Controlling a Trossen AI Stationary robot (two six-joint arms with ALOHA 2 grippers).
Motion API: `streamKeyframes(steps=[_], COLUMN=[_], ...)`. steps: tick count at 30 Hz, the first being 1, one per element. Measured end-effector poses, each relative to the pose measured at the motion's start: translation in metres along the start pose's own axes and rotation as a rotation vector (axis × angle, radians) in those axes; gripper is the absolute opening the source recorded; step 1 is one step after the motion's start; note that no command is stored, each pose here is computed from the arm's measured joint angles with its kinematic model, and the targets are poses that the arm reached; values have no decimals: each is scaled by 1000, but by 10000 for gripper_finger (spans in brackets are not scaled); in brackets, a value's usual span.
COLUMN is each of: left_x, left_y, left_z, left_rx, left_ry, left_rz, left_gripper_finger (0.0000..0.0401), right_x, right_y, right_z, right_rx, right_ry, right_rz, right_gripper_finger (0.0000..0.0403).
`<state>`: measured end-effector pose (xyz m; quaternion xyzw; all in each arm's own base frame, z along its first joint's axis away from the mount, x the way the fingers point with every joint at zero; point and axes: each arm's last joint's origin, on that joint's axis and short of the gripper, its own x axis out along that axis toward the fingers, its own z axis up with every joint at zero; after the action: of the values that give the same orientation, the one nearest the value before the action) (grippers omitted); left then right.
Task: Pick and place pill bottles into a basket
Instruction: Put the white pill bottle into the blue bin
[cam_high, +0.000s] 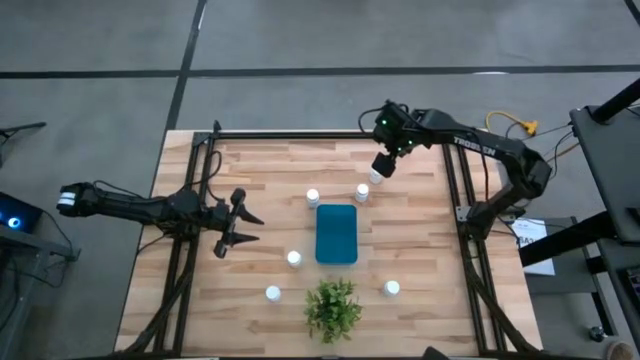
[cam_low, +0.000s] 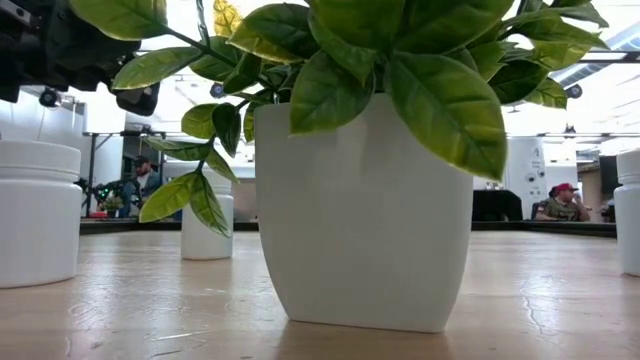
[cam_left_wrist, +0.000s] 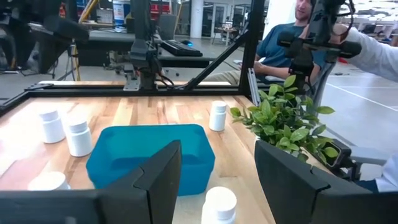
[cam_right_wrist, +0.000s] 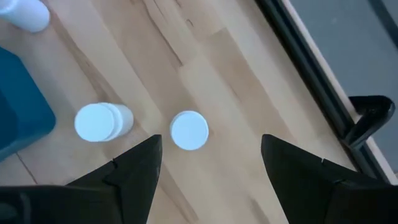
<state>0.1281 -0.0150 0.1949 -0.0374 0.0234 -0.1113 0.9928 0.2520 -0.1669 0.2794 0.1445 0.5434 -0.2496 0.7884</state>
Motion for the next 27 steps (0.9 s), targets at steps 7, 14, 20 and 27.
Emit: streamKeyframes(steps=[7,14,20,27], left_x=[0,0,0,0], left_y=[0,0,0,0], left_z=[-2,-1,-2,-2], left_rx=[-1,0,-1,-4], left_ry=[7,3,6,6], left_rz=[-7,-7,-12,-13], left_gripper_finger=[188,188,188,188], right_x=[15,22,26,38], right_y=[1,1,0,1], right_z=[0,4,4,2], right_rx=[-12,-21,2,3], right_ry=[50,40,54,125], right_rz=[1,-10,-13,-10], right_gripper_finger=[266,300,345,363])
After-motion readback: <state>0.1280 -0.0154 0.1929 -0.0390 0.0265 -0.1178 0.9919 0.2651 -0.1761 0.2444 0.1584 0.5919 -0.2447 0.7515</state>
